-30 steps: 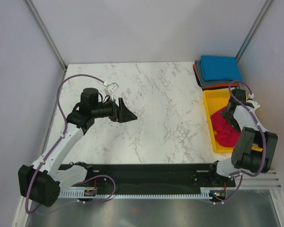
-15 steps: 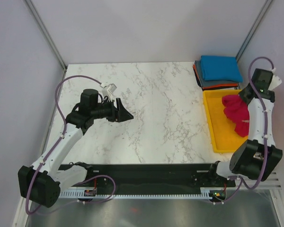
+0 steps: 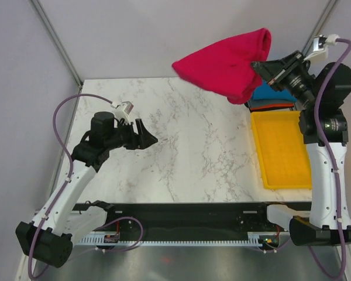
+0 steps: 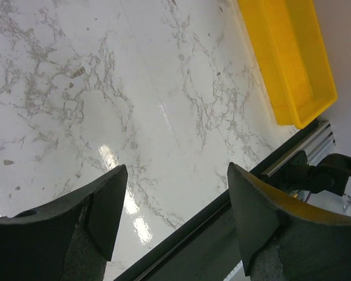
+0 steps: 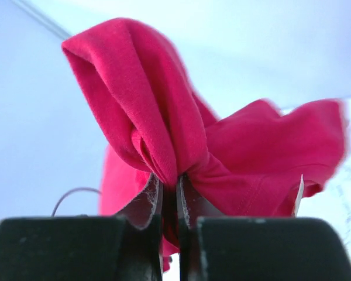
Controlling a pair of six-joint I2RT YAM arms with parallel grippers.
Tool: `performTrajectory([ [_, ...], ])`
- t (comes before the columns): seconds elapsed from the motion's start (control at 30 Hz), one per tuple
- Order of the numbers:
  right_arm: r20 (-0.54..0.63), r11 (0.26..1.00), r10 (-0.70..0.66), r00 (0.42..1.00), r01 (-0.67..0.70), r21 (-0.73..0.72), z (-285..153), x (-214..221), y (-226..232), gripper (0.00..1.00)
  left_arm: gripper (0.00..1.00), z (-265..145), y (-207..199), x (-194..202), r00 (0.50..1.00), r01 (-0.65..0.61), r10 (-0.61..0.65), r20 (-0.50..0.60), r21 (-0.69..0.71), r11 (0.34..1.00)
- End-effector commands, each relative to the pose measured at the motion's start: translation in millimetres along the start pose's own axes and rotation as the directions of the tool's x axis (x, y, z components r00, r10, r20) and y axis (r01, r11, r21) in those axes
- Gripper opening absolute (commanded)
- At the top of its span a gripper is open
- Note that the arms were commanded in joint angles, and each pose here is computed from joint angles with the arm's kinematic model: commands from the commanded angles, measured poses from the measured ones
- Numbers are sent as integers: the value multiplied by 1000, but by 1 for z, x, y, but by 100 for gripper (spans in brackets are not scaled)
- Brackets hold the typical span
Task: Fold and stack the t-shirts
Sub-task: Move the tshirt to the center of the board, then flatten the tshirt out
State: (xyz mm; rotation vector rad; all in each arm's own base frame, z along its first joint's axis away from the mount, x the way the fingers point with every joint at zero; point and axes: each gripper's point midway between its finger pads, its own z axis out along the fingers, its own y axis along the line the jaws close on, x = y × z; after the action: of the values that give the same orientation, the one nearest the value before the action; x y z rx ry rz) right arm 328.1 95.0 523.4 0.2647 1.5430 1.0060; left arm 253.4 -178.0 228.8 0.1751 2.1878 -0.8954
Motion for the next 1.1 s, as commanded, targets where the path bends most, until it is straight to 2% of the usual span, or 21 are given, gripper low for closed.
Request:
performTrajectory([
  [0.0, -139, 994, 108, 984, -106, 19, 23, 56, -37, 13, 77, -26, -9, -22, 993, 12, -8, 115, -36, 999],
  [0.03, -227, 990, 140, 964, -129, 63, 31, 100, -61, 18, 77, -28, -12, -20, 993, 21, -18, 114, -24, 1000],
  [0.1, -301, 989, 125, 945, -94, 116, 35, 144, -91, 30, 78, -36, -18, -18, 992, 22, -22, 127, -1, 1000],
  [0.13, -378, 981, 156, 913, -98, 168, 34, 188, -117, 46, 78, -35, -19, -11, 993, 32, -33, 110, 15, 999],
  [0.2, -458, 979, 140, 878, -53, 198, 28, 226, -141, 60, 78, -30, -14, 2, 996, 49, -51, 72, 17, 999],
  [0.23, -497, 963, 169, 851, -34, 269, 17, 250, -164, 62, 78, -26, -12, 8, 997, 55, -56, 43, 23, 998],
  [0.3, -551, 929, 179, 815, 44, 367, -5, 272, -194, 64, 78, -13, -5, 27, 995, 91, -90, -39, 29, 995],
  [0.33, -536, 883, 165, 828, 118, 454, -12, 271, -218, 65, 78, -8, -5, 33, 992, 105, -102, -70, 40, 994],
  [0.43, -558, 794, 182, 810, 213, 569, -37, 283, -255, 65, 77, 13, 3, 51, 972, 171, -162, -168, 38, 985],
  [0.53, -582, 798, 198, 789, 215, 563, -42, 302, -264, 63, 77, 35, 9, 60, 959, 189, -187, -211, -9, 982],
  [0.67, -612, 789, 192, 767, 251, 561, -35, 315, -280, 62, 77, 69, -4, 77, 941, 199, -188, -281, 11, 980],
  [0.8, -626, 822, 102, 773, 289, 491, 2, 311, -288, 61, 77, 108, -1, 90, 920, 204, -198, -340, -18, 979],
  [0.87, -663, 831, 80, 745, 317, 457, 19, 317, -299, 62, 75, 123, 13, 104, 898, 207, -218, -383, -72, 976],
  [0.9, -677, 854, 67, 732, 310, 419, 31, 319, -295, 62, 73, 129, 26, 99, 913, 175, -214, -348, -140, 975],
  [1.0, -735, 871, 82, 674, 310, 381, 35, 344, -310, 64, 73, 132, 51, 100, 927, 131, -212, -308, -263, 956],
  [1.07, -759, 884, 101, 643, 293, 365, 33, 359, -317, 64, 74, 133, 53, 100, 928, 121, -204, -311, -265, 957],
])
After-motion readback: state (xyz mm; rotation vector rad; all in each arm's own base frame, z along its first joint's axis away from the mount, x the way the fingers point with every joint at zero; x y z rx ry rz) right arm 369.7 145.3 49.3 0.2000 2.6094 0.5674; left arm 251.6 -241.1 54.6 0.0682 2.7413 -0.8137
